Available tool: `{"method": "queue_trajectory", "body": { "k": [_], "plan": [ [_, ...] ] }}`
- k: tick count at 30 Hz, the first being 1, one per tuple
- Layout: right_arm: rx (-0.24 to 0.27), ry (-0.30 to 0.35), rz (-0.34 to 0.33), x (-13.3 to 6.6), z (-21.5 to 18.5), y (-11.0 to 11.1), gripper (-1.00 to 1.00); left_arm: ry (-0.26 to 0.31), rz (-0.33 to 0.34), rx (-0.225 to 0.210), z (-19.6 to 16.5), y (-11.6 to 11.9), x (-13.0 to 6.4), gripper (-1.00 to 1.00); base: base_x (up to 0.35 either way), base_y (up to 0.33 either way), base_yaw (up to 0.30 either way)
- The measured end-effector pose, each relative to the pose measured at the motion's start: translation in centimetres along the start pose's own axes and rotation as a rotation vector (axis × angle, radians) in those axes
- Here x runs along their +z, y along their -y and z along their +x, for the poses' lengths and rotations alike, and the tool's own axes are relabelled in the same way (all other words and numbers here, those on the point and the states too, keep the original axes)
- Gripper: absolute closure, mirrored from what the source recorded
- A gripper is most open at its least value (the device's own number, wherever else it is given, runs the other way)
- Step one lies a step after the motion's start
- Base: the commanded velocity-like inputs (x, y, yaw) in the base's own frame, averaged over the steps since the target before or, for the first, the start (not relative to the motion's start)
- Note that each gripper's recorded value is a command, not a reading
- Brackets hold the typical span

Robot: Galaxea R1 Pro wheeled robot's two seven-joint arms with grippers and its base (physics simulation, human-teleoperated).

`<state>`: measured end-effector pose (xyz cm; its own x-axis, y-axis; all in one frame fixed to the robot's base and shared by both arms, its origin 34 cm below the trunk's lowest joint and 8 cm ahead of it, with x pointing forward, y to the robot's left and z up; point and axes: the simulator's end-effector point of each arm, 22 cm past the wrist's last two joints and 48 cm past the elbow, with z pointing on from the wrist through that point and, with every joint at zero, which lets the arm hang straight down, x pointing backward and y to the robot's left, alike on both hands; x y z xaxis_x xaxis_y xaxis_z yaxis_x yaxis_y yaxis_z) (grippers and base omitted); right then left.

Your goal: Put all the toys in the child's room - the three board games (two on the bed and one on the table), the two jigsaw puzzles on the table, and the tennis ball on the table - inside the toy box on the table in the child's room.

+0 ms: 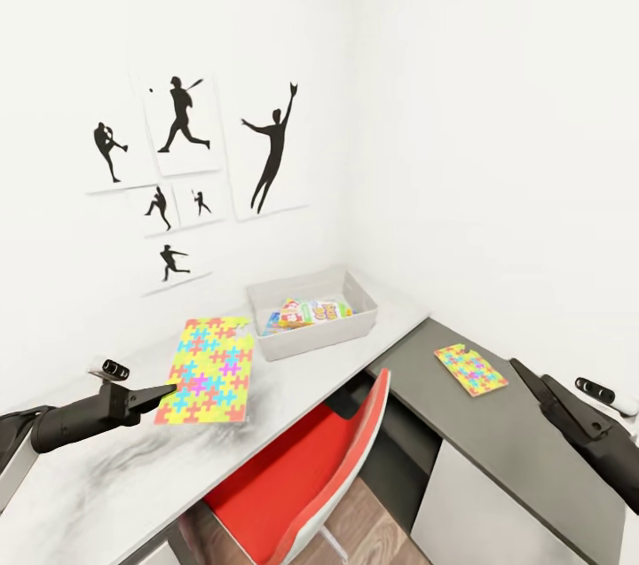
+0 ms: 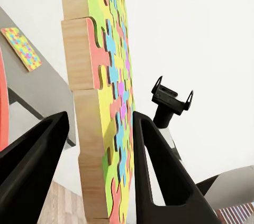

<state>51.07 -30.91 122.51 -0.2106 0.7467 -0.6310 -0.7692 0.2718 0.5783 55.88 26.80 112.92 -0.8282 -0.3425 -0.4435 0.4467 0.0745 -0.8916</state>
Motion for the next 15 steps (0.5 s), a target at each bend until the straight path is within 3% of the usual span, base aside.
{"method": "queue_trajectory", "body": {
  "k": [10, 15],
  "plan": [
    [-0.005, 0.003, -0.009, 0.08, -0.20, -0.42, -1.00, 0.001, 0.004, 0.009, -0.10, 0.47, 0.00, 1.00, 0.208, -0.223, -0.174],
    [-0.007, 0.003, -0.014, 0.17, -0.25, -0.64, -1.00, 0.002, 0.006, 0.015, -0.18, 0.73, 0.00, 1.00, 0.073, -0.151, -0.198]
  ]
}}
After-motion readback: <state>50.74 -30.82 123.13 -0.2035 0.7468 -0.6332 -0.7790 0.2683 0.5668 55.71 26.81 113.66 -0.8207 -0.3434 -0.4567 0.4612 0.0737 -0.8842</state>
